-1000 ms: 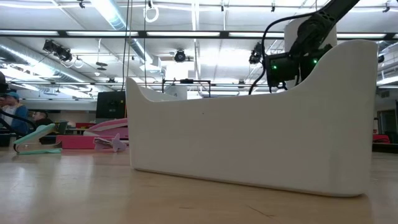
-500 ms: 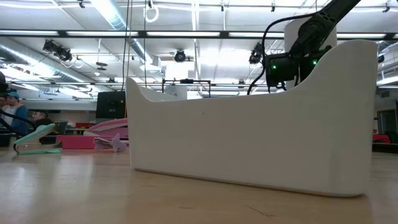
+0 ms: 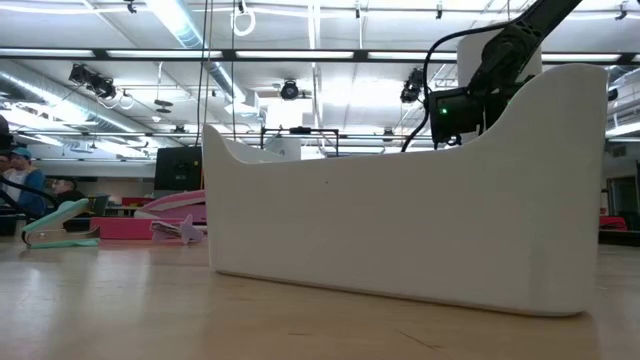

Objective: Pick and place Stapler, Stapler remover, tape
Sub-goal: Put the top light blue staple remover into the white bin, then put the black staple remover into the white bin

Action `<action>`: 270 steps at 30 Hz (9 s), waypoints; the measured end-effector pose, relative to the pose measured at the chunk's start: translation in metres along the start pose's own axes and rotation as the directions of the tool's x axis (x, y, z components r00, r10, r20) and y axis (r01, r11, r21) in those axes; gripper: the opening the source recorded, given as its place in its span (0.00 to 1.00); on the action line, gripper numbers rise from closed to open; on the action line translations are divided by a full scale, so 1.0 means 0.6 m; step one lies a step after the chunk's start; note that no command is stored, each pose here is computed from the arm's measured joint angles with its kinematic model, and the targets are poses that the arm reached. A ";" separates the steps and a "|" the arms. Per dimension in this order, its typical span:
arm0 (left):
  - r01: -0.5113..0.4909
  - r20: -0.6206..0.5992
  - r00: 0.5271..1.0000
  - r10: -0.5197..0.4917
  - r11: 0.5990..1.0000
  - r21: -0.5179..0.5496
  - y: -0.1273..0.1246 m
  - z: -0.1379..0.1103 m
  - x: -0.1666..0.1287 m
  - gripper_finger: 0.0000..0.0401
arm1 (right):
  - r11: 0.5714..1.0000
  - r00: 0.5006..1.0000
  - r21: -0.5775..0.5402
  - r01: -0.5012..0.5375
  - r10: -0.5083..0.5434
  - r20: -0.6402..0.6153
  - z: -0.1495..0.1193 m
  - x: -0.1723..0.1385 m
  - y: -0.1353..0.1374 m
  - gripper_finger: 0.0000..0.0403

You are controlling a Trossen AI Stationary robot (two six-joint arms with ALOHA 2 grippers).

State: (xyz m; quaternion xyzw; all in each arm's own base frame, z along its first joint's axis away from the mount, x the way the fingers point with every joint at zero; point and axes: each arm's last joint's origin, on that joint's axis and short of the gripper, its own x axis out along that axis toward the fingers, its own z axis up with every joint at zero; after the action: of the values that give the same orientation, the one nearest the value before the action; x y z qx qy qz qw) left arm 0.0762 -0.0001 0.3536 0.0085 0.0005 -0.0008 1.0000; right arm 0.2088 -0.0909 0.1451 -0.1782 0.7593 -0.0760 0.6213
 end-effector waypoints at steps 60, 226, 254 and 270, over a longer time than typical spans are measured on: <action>0.000 0.001 1.000 0.000 1.000 0.000 0.000 0.000 0.000 0.09 | 0.981 0.970 0.159 0.109 -0.139 0.199 0.012 -0.106 -0.056 0.00; 0.000 0.000 1.000 0.000 1.000 0.000 0.000 0.000 0.000 0.09 | 0.846 0.666 -0.280 -0.454 0.531 0.524 0.052 -0.292 0.168 0.39; 0.000 0.000 1.000 0.000 1.000 0.000 0.000 0.000 0.000 0.09 | 0.611 0.579 -0.304 -0.731 0.791 0.200 -0.006 -0.239 0.258 0.35; 0.000 0.000 1.000 0.000 1.000 0.000 0.000 0.000 0.000 0.09 | 0.557 0.555 -0.278 -0.783 0.827 0.092 0.006 -0.230 0.302 0.35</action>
State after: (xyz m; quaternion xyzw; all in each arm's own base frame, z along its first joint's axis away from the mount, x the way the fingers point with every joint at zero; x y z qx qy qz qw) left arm 0.0762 0.0000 0.3536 0.0085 0.0003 -0.0006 1.0000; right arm 0.2031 0.1272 0.2097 0.1207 0.6885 0.3160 0.6415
